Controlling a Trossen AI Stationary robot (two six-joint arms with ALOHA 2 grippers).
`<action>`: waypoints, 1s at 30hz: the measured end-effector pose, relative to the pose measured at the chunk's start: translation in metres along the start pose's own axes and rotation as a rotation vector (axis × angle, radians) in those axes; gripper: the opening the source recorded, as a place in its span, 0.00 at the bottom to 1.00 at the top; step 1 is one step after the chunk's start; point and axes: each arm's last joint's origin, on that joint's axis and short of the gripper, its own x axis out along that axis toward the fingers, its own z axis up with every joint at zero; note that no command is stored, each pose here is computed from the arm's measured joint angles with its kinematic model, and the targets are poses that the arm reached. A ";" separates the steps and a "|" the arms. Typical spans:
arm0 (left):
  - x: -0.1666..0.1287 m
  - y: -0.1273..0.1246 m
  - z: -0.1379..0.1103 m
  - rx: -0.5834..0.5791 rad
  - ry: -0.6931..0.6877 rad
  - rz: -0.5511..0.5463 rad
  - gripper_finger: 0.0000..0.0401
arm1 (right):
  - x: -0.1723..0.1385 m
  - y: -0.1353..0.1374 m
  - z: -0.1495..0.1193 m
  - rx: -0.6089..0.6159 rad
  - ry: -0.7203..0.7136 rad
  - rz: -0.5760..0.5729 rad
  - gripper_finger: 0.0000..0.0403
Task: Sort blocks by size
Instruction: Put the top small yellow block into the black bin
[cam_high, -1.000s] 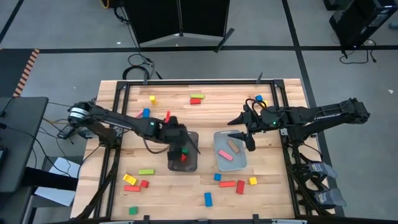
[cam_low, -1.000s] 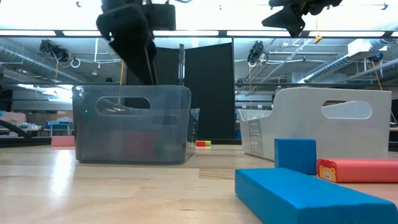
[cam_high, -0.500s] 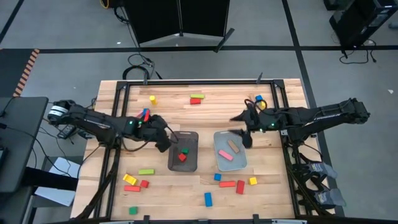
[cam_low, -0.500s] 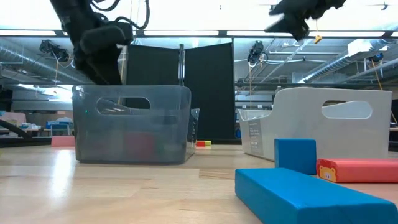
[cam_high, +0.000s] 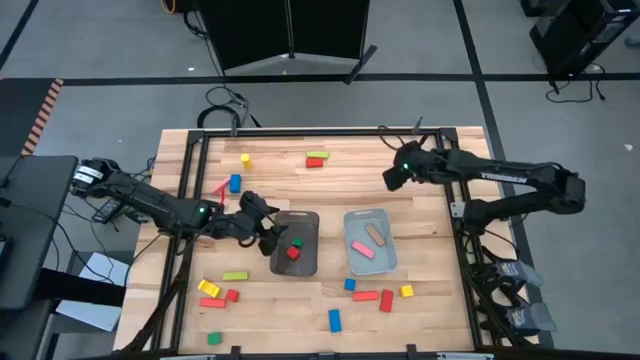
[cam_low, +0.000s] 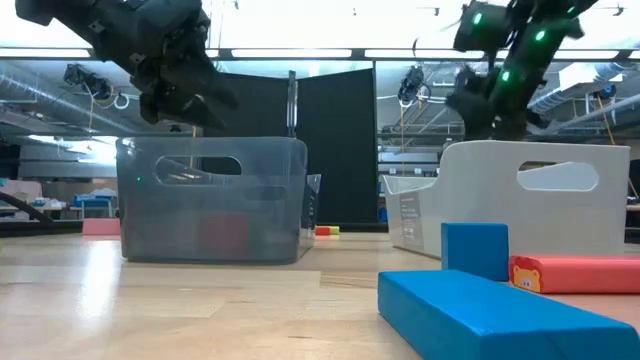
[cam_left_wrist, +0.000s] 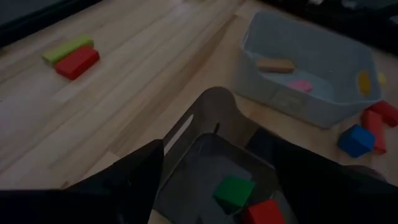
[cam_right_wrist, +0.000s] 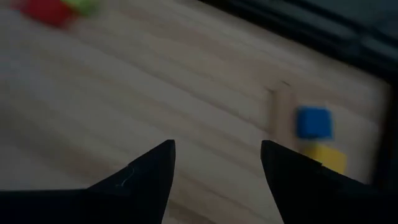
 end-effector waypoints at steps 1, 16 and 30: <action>0.000 -0.002 0.000 -0.008 -0.016 -0.014 0.76 | 0.006 -0.004 0.001 0.020 0.032 -0.035 0.62; -0.007 -0.012 -0.020 -0.010 -0.188 -0.059 0.76 | 0.053 -0.053 -0.013 0.186 0.267 -0.316 0.62; -0.008 -0.012 -0.019 0.025 -0.216 -0.067 0.76 | 0.066 -0.076 -0.038 0.291 0.166 -0.266 0.64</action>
